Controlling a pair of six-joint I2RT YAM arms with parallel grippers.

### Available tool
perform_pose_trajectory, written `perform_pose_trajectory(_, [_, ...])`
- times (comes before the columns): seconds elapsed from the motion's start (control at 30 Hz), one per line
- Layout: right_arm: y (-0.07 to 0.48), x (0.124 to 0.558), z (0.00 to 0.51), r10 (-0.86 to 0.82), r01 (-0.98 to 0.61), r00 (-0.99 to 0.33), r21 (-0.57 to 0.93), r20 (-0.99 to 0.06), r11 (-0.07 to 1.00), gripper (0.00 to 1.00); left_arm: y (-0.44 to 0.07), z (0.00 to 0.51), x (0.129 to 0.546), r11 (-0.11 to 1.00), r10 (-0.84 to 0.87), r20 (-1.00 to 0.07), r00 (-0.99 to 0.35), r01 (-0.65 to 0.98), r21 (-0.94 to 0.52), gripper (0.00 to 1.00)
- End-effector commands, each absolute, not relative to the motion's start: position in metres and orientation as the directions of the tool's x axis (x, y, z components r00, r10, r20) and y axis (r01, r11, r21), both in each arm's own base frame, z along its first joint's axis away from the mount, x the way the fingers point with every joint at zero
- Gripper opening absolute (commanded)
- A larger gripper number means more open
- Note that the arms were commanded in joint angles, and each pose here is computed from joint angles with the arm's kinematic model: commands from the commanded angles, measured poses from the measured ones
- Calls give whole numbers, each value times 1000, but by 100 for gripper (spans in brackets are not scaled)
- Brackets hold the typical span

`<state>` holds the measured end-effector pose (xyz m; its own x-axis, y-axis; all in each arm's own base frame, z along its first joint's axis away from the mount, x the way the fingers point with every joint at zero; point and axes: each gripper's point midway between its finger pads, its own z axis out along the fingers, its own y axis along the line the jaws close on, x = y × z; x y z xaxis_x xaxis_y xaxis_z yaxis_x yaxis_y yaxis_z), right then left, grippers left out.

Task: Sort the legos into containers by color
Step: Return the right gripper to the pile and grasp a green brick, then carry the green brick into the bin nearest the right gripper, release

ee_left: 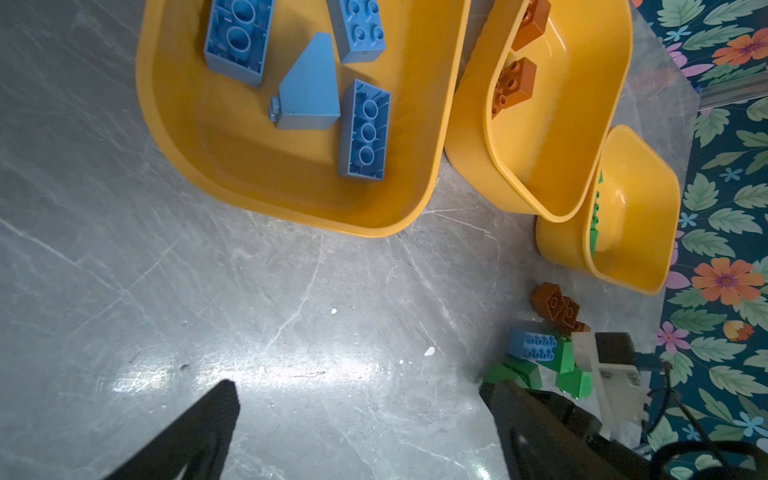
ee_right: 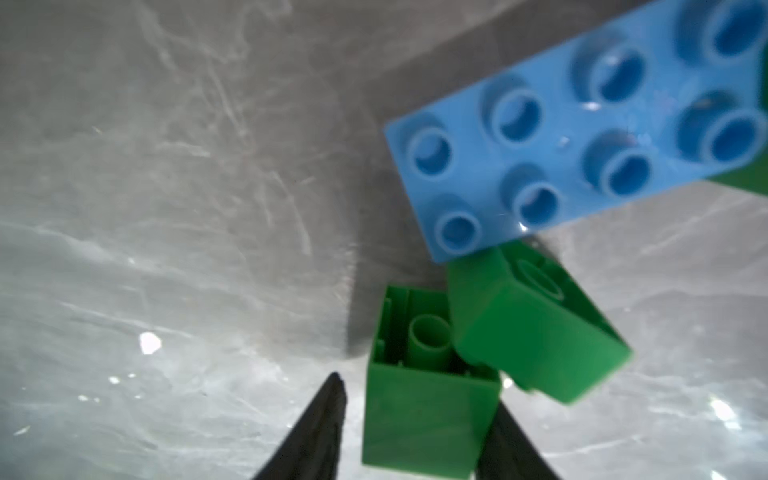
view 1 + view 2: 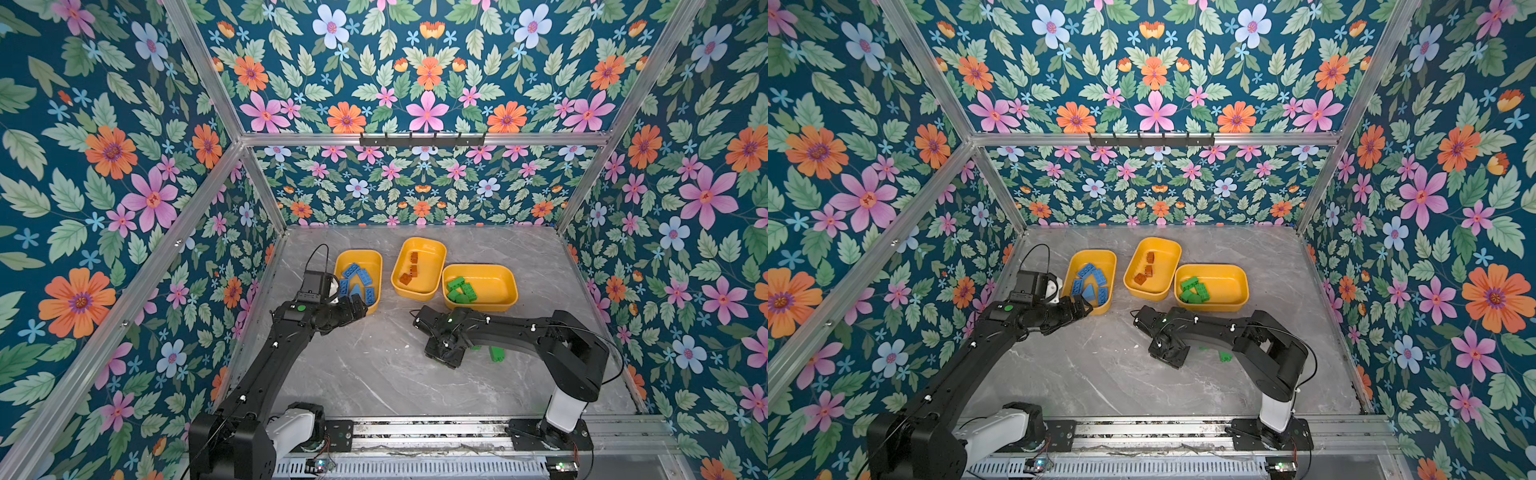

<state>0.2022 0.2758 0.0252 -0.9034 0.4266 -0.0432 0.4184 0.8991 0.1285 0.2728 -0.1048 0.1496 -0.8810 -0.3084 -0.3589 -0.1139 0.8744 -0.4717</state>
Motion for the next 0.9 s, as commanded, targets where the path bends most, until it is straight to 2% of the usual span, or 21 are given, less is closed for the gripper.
perform_pose_trajectory(0.0, [272,206,30,406,397,-911,111,-72,911,39,-102,148,270,882,-301,-355,-885,-117,-457,98])
perform_pose_trajectory(0.17, [269,213,62,368,352,-921,137,-124,926,28,-104,151,272,879,-303,-359,-883,-112,-464,98])
perform_pose_trajectory(0.33, [263,226,110,353,312,-919,223,-174,924,25,-111,157,280,858,-319,-357,-878,-108,-502,98])
perform_pose_trajectory(0.5, [238,260,146,369,298,-898,288,-239,910,23,-123,168,291,817,-345,-356,-869,-91,-570,97])
perform_pose_trajectory(0.67, [197,307,161,395,306,-875,310,-280,900,23,-134,181,301,771,-375,-357,-856,-75,-632,97])
perform_pose_trajectory(0.87, [149,360,148,385,309,-876,277,-290,910,21,-139,189,307,745,-392,-357,-848,-66,-664,97])
